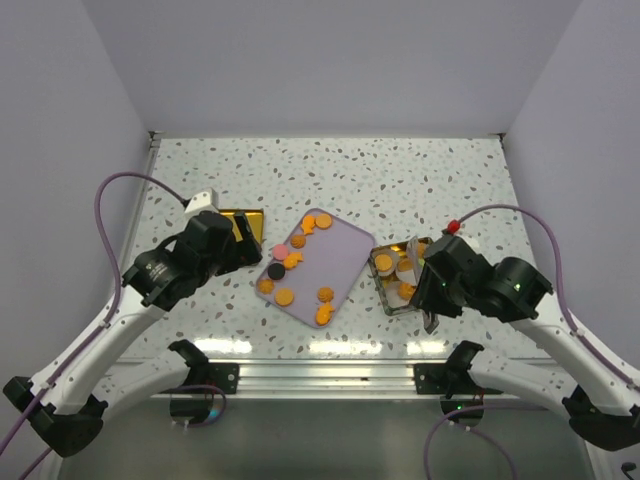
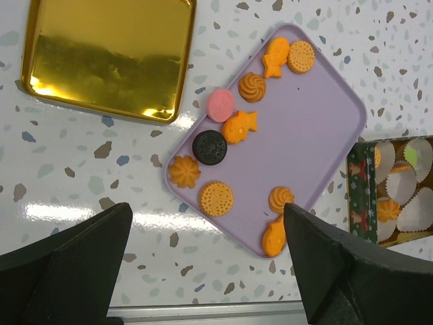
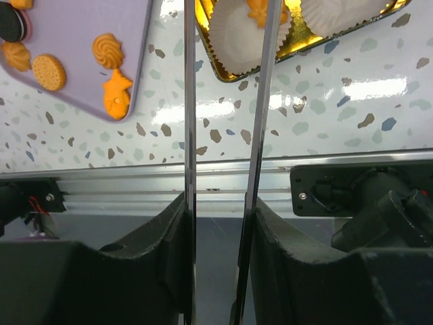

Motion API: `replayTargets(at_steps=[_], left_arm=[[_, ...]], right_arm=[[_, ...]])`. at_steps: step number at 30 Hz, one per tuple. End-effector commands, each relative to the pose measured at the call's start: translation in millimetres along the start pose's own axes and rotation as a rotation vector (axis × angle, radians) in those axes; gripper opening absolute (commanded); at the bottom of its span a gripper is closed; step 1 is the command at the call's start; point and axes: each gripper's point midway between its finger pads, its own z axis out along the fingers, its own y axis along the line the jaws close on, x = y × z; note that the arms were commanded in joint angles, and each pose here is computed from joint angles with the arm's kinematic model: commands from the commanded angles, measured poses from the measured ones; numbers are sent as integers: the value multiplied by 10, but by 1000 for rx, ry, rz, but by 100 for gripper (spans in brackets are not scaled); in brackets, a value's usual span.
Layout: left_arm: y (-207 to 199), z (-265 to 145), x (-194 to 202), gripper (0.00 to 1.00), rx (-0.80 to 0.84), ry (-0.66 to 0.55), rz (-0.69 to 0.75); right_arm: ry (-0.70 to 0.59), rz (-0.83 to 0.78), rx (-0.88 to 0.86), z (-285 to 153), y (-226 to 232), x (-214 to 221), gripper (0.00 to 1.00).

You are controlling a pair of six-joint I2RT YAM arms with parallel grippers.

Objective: Pack the cookies

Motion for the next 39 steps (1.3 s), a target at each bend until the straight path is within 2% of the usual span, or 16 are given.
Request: replayTargets(at_steps=[1,13,23,33,35,39], left_arm=[[-167,-28,-118,100,67,-28,-2],[-128,-105,-96,100,73,-18,-5],[-110,-189,-87,100,84,-14,-42],[-51,-264,-78,100,81,-18,-70],[-39,-268,-71,100,78,-17,-72],[-25,-272,-59,100,76,-15,-73]], right_arm=[[81,72,197,-81,-570,309,28],[113,206,152,9,-763,604,28],[98,319,116,79,-853,710,34],[43,436,82,109,-895,678,41],[28,439,86,111,-903,650,48],[23,425,101,100,-892,620,54]])
